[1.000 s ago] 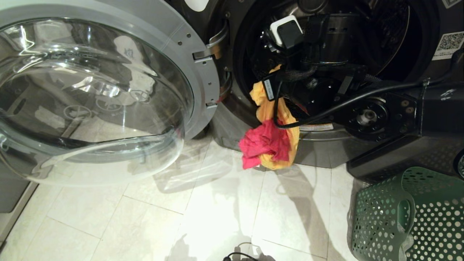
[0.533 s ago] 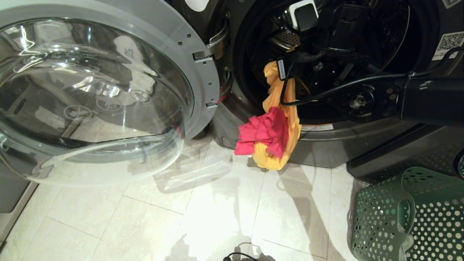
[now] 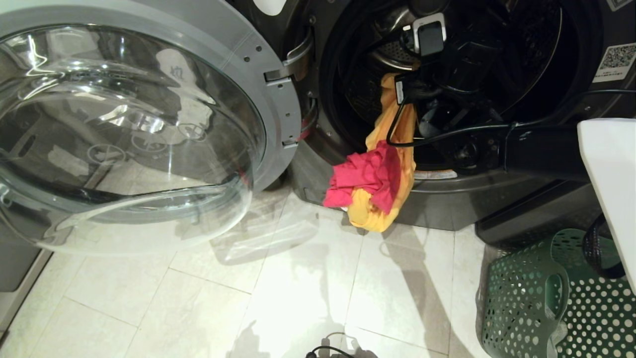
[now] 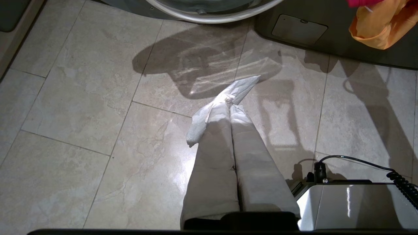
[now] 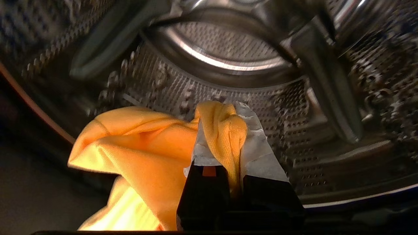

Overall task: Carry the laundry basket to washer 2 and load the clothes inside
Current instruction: Place the clothes into the washing machine

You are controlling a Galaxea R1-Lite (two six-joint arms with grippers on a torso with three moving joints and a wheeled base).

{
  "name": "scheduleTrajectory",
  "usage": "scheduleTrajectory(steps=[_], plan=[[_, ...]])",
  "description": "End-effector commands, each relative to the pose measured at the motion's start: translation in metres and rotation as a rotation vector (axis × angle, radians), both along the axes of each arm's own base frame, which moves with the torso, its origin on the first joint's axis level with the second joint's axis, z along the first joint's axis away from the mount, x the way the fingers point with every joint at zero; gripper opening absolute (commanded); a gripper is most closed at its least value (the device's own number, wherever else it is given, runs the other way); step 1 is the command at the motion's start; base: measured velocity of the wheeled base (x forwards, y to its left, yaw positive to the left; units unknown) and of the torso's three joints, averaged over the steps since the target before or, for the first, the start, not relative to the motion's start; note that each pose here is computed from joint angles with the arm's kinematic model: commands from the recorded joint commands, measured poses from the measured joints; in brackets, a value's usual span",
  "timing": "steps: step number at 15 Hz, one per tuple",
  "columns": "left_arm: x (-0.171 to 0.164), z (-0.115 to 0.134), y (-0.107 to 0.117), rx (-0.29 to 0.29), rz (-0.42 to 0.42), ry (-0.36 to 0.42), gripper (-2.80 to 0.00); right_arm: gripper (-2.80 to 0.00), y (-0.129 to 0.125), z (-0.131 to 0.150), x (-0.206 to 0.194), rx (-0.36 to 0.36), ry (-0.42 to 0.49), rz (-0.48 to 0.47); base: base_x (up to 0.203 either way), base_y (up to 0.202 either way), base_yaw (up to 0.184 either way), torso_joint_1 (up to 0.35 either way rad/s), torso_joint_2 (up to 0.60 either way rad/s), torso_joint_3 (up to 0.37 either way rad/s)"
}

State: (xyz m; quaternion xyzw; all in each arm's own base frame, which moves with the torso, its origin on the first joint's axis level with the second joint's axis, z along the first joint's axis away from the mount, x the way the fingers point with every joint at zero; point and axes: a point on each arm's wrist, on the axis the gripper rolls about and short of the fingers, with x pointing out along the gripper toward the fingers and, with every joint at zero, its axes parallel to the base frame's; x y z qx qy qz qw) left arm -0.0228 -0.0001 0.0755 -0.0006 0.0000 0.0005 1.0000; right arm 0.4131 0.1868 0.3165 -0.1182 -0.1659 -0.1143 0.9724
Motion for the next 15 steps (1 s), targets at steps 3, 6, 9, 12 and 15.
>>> scheduleTrajectory(steps=[3, 6, 9, 12, 15], plan=[[0.000, 0.000, 0.000, 0.000, 0.000, 0.001, -2.80, -2.80, -0.013, 0.001, 0.006, 0.021, -0.039, -0.040, 0.000, 0.000, 0.000, 0.000, 0.00, 0.000], [0.000, 0.000, 0.000, 0.001, 0.000, 0.000, -2.80, -2.80, -0.021, 0.016, -0.001, 0.058, -0.134, -0.053, 0.000, 0.000, 0.000, 0.000, 0.00, 0.000], [0.000, 0.000, 0.000, 0.001, 0.000, 0.000, -2.80, -2.80, -0.027, 0.031, -0.012, 0.076, -0.179, -0.059, 0.000, 0.000, 0.000, 0.000, 0.00, 0.000], [0.000, 0.000, 0.000, 0.000, 0.000, 0.000, -2.80, -2.80, -0.028, 0.033, -0.013, 0.078, -0.182, -0.059, 0.000, 0.000, 0.000, 0.000, 0.00, 0.000], [0.000, 0.000, 0.000, 0.000, 0.000, 0.001, -2.80, -2.80, -0.031, 0.045, -0.022, 0.093, -0.212, -0.056, 0.000, 0.000, 0.000, 0.000, 0.00, 0.000]])
